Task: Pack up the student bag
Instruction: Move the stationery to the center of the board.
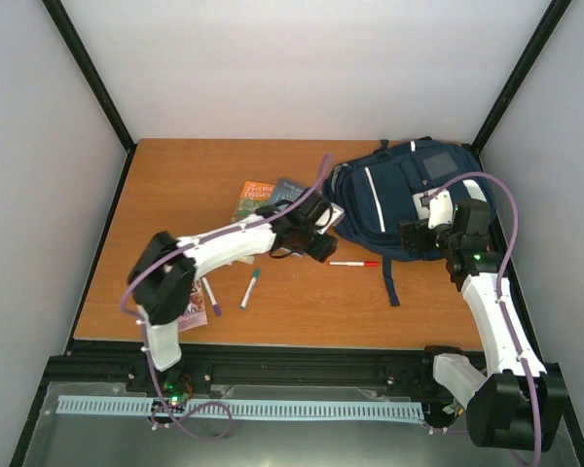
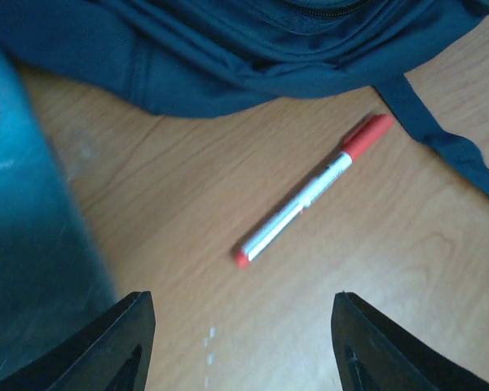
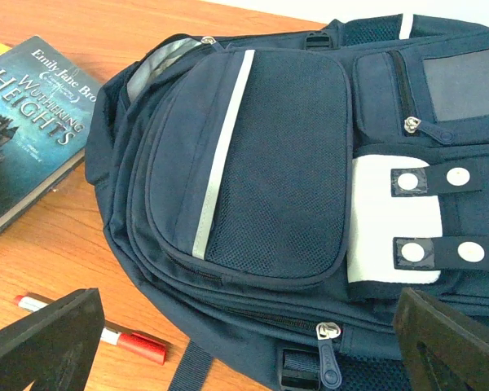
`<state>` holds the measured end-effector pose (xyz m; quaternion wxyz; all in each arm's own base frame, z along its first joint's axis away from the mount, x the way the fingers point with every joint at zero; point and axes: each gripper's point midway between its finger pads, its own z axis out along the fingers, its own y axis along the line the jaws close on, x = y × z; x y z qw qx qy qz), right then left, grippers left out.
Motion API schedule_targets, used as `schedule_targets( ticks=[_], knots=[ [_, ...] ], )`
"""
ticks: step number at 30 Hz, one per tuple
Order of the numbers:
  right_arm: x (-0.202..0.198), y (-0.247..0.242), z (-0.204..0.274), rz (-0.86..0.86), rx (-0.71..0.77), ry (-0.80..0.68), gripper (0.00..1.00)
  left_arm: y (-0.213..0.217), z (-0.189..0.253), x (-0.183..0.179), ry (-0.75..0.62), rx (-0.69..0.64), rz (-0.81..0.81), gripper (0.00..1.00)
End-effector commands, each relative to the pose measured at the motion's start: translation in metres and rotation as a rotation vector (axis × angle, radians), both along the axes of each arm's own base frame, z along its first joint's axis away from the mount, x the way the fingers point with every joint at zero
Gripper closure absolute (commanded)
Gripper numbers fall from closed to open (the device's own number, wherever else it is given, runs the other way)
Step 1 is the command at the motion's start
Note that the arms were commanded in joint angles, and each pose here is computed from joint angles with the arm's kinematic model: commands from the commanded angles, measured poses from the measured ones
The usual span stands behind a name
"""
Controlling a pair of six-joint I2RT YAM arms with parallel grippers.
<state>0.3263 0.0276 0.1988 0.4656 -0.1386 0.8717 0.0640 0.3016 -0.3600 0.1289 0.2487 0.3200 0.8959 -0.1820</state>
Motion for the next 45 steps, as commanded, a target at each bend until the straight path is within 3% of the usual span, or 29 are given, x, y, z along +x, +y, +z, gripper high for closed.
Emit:
schedule_targets(
  ticks=[1, 15, 26, 30, 35, 40, 45],
  knots=[
    [0.002, -0.005, 0.005, -0.015, -0.011, -0.023, 0.01, -0.037, -0.027, 0.011, 0.001, 0.04, -0.131, 0.38],
    [0.003, -0.005, -0.001, -0.012, -0.016, -0.009, 0.0, -0.085, -0.105, 0.002, 0.143, 0.083, -0.296, 0.4],
    [0.005, -0.007, -0.002, -0.023, -0.023, -0.008, 0.0, -0.07, -0.123, -0.018, 0.058, 0.274, -0.293, 0.75],
    [0.004, -0.007, -0.003, -0.021, -0.021, -0.004, 0.0, -0.041, -0.127, -0.024, 0.073, 0.33, -0.191, 0.83],
    [0.004, -0.007, -0.003, -0.024, -0.021, -0.005, 0.0, 0.029, -0.146, -0.055, 0.157, 0.443, -0.009, 0.93],
    [0.004, -0.004, -0.004, -0.011, -0.008, 0.003, 0.0, 0.106, -0.15, -0.086, 0.196, 0.515, 0.259, 0.94],
    [-0.002, 0.009, -0.012, 0.07, 0.009, 0.016, 0.0, 0.149, -0.149, -0.117, 0.261, 0.479, 0.46, 0.93]
  ],
)
